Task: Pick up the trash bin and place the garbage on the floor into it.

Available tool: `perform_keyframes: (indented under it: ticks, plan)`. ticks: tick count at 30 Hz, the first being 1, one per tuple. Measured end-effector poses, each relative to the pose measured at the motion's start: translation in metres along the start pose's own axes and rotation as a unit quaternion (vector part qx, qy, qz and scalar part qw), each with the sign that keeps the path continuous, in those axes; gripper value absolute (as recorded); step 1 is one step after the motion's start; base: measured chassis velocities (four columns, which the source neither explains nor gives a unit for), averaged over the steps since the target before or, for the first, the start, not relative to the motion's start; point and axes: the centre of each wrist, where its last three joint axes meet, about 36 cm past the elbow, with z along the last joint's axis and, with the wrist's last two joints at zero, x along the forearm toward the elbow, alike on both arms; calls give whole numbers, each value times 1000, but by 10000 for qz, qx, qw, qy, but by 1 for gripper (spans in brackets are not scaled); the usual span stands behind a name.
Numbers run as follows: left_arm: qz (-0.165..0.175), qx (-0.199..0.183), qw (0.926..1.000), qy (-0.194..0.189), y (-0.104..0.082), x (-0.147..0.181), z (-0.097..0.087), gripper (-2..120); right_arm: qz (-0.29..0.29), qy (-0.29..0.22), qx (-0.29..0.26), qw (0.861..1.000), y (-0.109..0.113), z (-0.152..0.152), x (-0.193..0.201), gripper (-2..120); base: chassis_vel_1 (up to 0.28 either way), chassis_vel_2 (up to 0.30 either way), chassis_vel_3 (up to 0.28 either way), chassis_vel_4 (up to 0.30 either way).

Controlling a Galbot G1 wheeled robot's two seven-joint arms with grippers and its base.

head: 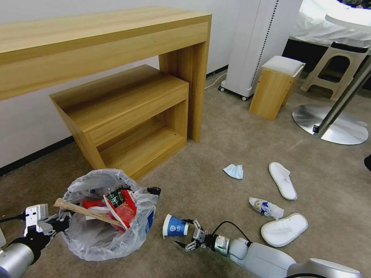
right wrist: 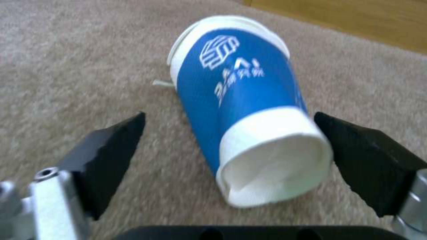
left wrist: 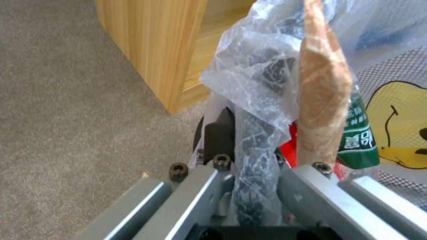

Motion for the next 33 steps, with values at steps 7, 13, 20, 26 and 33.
perform_keyframes:
  ticks: [7,13,20,26,33]
  plan:
    - [10,1,10000,-29,-1,0,1,0,39,57,-15,10000,1,4,8,70,0,0,0,0]
    - [16,2,10000,-38,-2,0,1,0,67,39,-3,10000,-2,3,9,52,0,0,0,0]
    - [30,0,10000,-56,-5,2,3,0,96,29,19,9999,-4,2,10,32,0,0,0,0]
    - [52,-7,10000,-60,-7,3,4,0,118,-1,37,9999,-4,1,10,20,0,0,0,0]
    - [57,-28,10000,-26,-7,1,6,0,229,32,68,9997,-11,2,28,7,0,0,0,0]
